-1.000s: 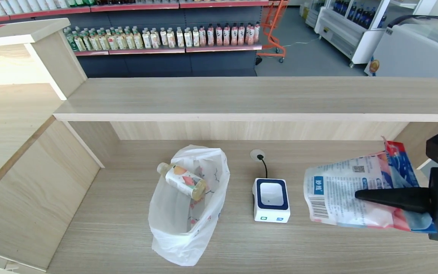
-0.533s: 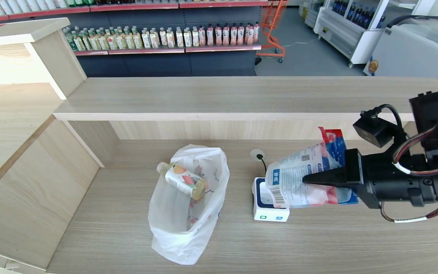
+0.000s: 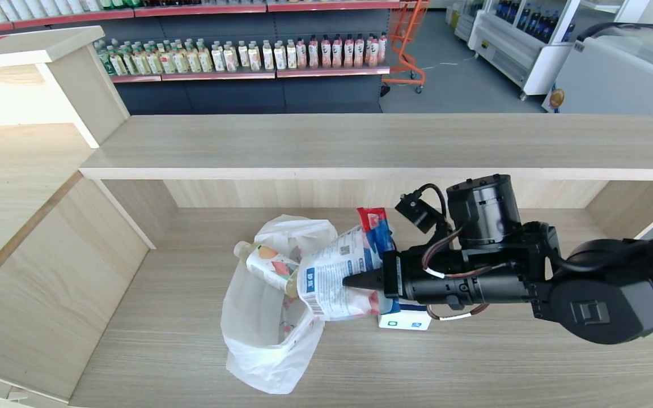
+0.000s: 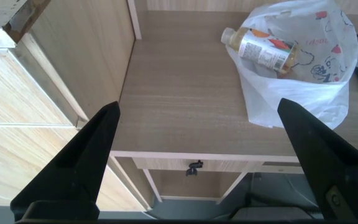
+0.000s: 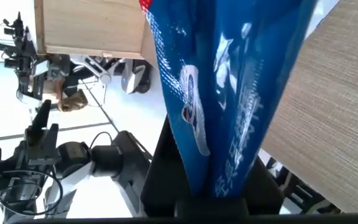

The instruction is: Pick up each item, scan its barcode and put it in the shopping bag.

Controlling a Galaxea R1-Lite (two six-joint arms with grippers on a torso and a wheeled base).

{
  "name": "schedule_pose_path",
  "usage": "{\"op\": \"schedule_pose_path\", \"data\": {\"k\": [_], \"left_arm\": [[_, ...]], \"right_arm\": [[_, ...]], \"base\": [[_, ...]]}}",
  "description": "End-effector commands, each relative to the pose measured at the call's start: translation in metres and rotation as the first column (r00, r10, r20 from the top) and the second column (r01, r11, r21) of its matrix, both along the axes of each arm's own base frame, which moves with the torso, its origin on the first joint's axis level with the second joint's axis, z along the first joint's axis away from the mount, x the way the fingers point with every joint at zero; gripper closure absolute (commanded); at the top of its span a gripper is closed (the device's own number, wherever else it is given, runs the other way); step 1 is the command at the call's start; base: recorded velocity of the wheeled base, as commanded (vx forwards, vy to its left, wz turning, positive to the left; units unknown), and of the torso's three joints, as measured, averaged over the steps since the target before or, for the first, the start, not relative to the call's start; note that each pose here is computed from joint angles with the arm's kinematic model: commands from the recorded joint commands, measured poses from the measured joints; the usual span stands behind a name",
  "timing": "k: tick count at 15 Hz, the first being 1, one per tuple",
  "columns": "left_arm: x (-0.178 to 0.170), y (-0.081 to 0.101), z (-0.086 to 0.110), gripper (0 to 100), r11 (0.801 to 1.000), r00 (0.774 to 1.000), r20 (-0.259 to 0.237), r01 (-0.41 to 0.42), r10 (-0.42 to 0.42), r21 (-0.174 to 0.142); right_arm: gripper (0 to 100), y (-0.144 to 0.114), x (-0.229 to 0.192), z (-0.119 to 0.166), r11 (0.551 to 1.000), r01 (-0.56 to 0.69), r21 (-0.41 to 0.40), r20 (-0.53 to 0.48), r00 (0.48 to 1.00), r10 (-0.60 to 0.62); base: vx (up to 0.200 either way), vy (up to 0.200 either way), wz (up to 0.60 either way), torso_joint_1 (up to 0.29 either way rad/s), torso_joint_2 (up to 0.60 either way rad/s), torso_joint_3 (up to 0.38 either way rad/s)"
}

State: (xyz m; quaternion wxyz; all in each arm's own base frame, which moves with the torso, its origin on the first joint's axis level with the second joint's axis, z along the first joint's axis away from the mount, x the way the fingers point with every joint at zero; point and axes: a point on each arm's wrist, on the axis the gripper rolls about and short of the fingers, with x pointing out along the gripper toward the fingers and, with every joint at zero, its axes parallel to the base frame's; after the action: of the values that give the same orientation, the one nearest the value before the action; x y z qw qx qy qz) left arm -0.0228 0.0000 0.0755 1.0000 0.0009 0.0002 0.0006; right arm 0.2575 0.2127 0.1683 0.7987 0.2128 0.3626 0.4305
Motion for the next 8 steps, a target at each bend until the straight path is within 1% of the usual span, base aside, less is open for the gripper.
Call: {"op": "schedule_pose_path", "data": {"k": [1,3,5,7,8], "left_arm": [[0.0,0.0,0.0,0,1.0,1.0,0.0,0.0,0.0,0.0],[0.0,0.0,0.0,0,1.0,1.0,0.0,0.0,0.0,0.0],[0.0,0.0,0.0,0,1.0,1.0,0.0,0.0,0.0,0.0],[0.0,0.0,0.0,0,1.0,1.0,0.0,0.0,0.0,0.0],[0.0,0.0,0.0,0,1.0,1.0,0.0,0.0,0.0,0.0]], "right_arm": [[100,0.005,0.004,-0.016,1.0,-0.011,-0.027,-0.04,0.999,0.01],[100,-0.002,0.009,-0.029,0.998,-0.002,-0.069,-0.053,0.999,-0.001],[100,-0.006,0.008,-0.036,0.995,-0.01,-0.098,-0.04,0.999,0.006],[100,-0.008,0.01,-0.039,0.994,-0.008,-0.108,-0.041,0.999,0.003],[100,-0.009,0.014,-0.038,0.995,0.001,-0.101,-0.023,1.0,-0.003]], "base": [[0.0,0.0,0.0,0.0,0.0,0.0],[0.0,0.0,0.0,0.0,0.0,0.0],[0.0,0.0,0.0,0.0,0.0,0.0],[0.0,0.0,0.0,0.0,0.0,0.0],[0.0,0.0,0.0,0.0,0.0,0.0]]}}
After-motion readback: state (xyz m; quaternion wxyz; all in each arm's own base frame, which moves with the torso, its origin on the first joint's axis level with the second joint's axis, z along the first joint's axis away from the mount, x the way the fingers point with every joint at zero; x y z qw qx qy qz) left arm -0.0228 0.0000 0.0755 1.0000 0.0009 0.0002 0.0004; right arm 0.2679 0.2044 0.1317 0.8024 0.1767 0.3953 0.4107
